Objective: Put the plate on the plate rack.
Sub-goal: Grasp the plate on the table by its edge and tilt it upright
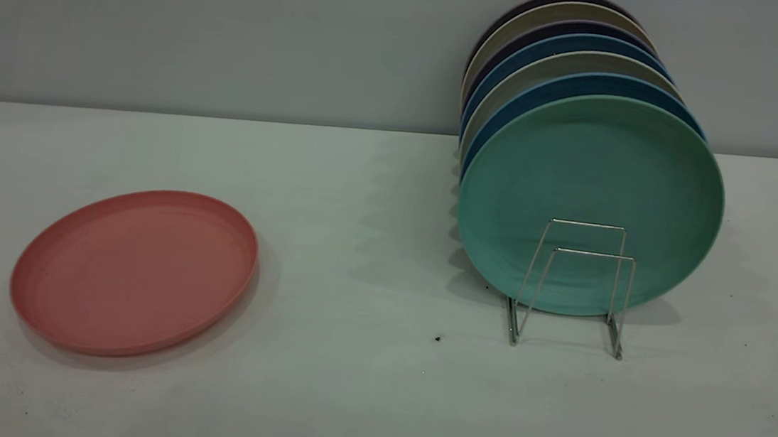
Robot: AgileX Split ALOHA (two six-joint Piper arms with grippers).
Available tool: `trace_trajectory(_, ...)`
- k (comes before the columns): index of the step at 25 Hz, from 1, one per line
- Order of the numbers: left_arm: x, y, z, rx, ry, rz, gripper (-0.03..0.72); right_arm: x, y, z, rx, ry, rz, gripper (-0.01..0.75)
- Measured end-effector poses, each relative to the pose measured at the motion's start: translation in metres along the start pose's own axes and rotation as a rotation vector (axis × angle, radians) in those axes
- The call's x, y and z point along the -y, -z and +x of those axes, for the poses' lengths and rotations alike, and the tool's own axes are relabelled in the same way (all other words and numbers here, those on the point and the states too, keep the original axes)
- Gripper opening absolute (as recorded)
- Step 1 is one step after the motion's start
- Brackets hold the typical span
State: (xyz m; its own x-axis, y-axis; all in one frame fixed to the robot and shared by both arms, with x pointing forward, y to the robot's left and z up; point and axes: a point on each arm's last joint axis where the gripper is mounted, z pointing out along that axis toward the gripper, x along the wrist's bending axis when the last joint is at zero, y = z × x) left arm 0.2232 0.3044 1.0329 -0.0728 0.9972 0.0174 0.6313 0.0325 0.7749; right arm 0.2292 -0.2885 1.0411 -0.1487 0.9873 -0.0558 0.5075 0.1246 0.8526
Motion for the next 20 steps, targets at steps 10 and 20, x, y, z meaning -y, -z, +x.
trace_trajectory(10, -0.040, 0.005, -0.001, 0.011, 0.007, 0.047, 0.414, -0.020, -0.015, 0.008, -0.133, -0.093, 0.018, 0.377)
trace_trajectory(20, -0.095, -0.064, -0.019, 0.161, 0.021, 0.252, 0.396, -0.054, -0.035, 0.001, -0.136, -0.137, -0.141, 0.377)
